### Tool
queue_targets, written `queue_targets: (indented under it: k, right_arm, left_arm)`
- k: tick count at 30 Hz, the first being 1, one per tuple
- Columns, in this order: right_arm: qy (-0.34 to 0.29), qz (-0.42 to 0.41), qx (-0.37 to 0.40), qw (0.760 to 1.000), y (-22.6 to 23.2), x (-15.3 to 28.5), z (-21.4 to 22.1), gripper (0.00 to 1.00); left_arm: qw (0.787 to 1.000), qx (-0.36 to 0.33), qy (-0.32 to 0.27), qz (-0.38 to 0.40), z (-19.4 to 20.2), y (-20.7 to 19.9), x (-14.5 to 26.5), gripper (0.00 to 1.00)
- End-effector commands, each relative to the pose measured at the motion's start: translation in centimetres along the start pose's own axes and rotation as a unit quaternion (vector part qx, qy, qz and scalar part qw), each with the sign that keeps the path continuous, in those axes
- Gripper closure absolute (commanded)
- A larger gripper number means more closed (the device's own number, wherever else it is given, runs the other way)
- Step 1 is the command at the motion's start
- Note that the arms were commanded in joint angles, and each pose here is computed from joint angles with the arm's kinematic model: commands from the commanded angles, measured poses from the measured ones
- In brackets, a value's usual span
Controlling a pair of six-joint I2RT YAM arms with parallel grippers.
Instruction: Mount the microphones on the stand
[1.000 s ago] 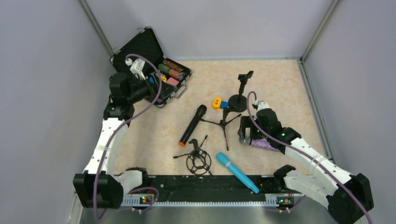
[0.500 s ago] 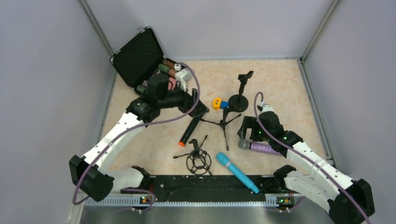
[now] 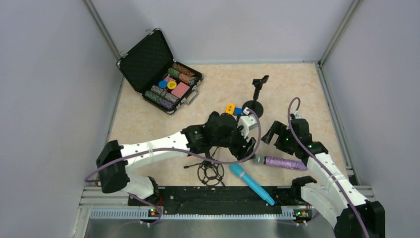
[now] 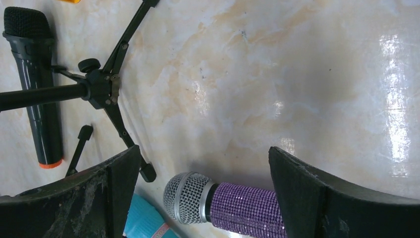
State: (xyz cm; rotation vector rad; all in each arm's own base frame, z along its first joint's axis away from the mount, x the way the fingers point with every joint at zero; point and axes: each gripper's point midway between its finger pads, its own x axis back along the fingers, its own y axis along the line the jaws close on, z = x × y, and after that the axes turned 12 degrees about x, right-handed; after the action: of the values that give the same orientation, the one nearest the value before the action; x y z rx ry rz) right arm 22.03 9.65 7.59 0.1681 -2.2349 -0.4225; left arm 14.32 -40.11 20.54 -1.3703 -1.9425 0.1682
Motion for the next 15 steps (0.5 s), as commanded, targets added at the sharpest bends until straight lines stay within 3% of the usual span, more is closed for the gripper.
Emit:
queue_targets:
  k: [1,10,15]
  right_arm:
    - [0.019,-0.022,-0.029,0.999,0.2,-0.1,0.4,0.02]
    - [0.041,0.001,-0.045,0.998,-1.0,-0.9,1.0,0.02]
    - [0.041,0.004,-0.050,0.998,-1.3,-1.0,0.8,0.01]
  left_arm:
    - [0.999,-0.024,-0.027,-0.006,0.1,-0.1,-3.5,0.32]
    - [0.997,-0.042,0.061,-0.012,5.4,-0.2,-10.4,0.55]
    - [0.995,-0.056,0.084,-0.024,7.6,0.1,-12.4,0.58]
